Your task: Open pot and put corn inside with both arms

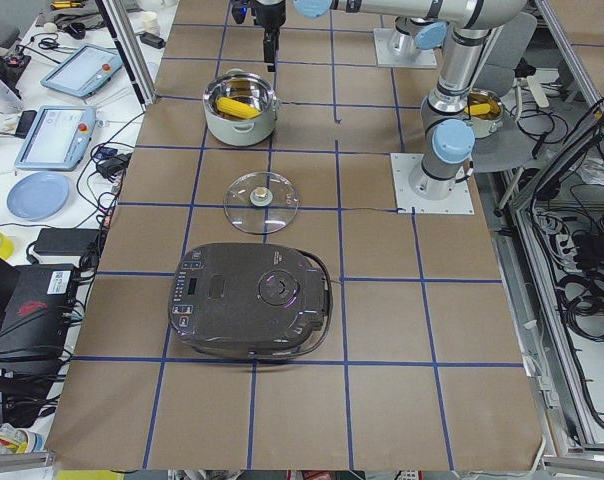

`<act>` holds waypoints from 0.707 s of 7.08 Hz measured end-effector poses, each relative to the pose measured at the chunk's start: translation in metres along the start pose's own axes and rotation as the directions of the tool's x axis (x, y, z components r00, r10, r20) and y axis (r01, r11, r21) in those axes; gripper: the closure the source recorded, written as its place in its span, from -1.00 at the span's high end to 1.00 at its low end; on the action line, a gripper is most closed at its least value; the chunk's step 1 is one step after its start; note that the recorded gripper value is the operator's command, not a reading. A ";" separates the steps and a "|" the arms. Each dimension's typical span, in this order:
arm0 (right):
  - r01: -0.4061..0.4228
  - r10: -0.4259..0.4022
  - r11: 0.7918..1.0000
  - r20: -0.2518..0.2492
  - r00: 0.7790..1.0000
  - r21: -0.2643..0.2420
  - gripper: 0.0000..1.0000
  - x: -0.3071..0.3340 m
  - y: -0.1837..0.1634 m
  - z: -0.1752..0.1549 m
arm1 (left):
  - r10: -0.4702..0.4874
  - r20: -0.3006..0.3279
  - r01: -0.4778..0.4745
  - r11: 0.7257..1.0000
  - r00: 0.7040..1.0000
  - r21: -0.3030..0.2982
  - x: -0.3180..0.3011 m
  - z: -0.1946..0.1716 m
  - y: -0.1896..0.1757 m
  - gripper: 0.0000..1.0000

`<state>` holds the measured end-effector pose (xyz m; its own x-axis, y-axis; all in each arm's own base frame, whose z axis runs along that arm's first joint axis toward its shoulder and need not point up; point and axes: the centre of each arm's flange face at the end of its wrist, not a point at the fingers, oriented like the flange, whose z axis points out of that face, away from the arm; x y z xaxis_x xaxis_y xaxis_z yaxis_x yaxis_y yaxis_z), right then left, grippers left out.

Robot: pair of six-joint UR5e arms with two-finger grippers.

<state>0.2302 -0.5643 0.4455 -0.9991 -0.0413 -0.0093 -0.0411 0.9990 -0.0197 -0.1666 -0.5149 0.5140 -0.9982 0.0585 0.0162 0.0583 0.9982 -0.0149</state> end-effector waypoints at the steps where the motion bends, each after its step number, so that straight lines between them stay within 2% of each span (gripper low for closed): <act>1: 0.017 -0.017 1.000 -0.015 1.000 0.008 1.00 0.020 0.031 -0.012 | 0.007 0.000 -0.007 1.000 1.000 0.007 0.010 -0.004 0.008 1.00; 3: 0.072 -0.071 0.997 -0.036 0.997 0.023 0.98 0.032 0.065 -0.026 | 0.011 -0.001 -0.011 1.000 1.000 0.017 0.014 -0.009 0.015 1.00; 5: 0.141 -0.138 0.988 -0.048 0.989 0.056 0.98 0.037 0.067 -0.033 | 0.008 -0.001 -0.008 1.000 1.000 0.021 0.013 -0.011 0.016 1.00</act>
<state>0.1904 -0.4980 0.4770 -0.9831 -0.1781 0.0417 -0.1808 0.9805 -0.0768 -0.1782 -0.4980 0.5254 -0.9976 0.0663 0.0174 0.0657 0.9972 -0.0358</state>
